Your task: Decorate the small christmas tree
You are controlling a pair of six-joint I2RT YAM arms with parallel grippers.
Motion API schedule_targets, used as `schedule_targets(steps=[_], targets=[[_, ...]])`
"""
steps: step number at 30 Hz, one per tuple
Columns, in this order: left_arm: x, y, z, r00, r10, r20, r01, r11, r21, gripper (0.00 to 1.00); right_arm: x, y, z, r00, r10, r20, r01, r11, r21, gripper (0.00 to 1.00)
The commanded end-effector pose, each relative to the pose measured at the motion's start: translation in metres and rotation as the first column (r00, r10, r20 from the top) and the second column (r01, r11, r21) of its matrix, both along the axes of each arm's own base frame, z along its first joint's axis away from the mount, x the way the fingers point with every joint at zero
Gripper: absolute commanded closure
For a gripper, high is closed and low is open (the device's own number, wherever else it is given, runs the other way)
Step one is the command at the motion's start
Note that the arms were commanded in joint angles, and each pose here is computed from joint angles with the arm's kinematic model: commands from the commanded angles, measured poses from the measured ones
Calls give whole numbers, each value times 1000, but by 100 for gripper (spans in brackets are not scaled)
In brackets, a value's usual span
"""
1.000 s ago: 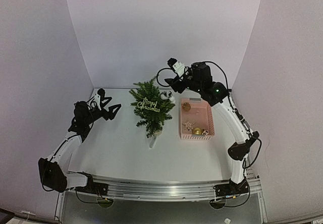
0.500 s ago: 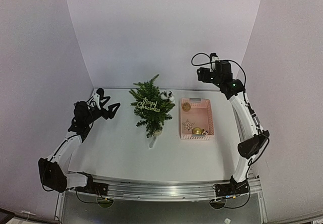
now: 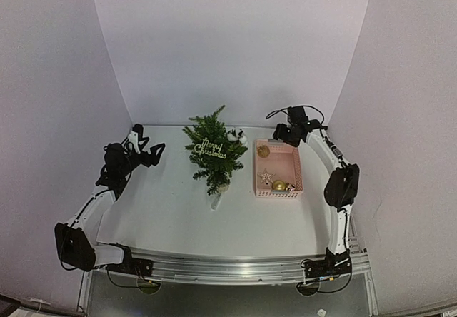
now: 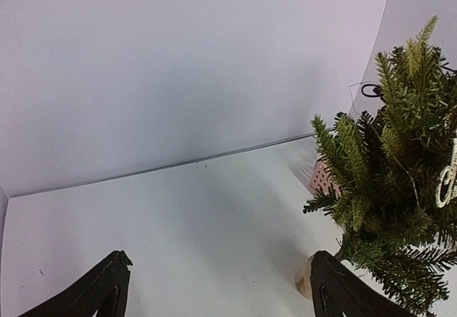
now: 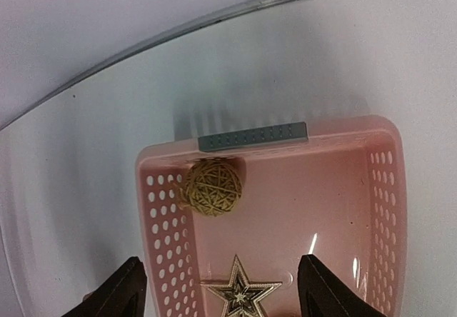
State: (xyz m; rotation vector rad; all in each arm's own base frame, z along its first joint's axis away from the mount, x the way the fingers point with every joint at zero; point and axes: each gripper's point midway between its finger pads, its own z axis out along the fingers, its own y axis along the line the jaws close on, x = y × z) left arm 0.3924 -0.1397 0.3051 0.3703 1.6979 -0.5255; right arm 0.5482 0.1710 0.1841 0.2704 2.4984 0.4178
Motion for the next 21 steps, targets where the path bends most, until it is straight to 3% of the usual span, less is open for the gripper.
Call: schedule_targets(steps=[1, 13, 21], targets=[[11, 4, -3, 999, 31, -22, -31, 1000, 5, 12, 7, 9, -33, 992, -80, -102, 89, 992, 89, 27], [24, 2, -15, 999, 32, -42, -31, 999, 20, 12, 29, 35, -95, 980, -88, -176, 117, 979, 164, 24], [29, 3, -15, 999, 36, -36, -35, 999, 26, 12, 41, 37, -110, 981, -98, -168, 126, 978, 167, 31]])
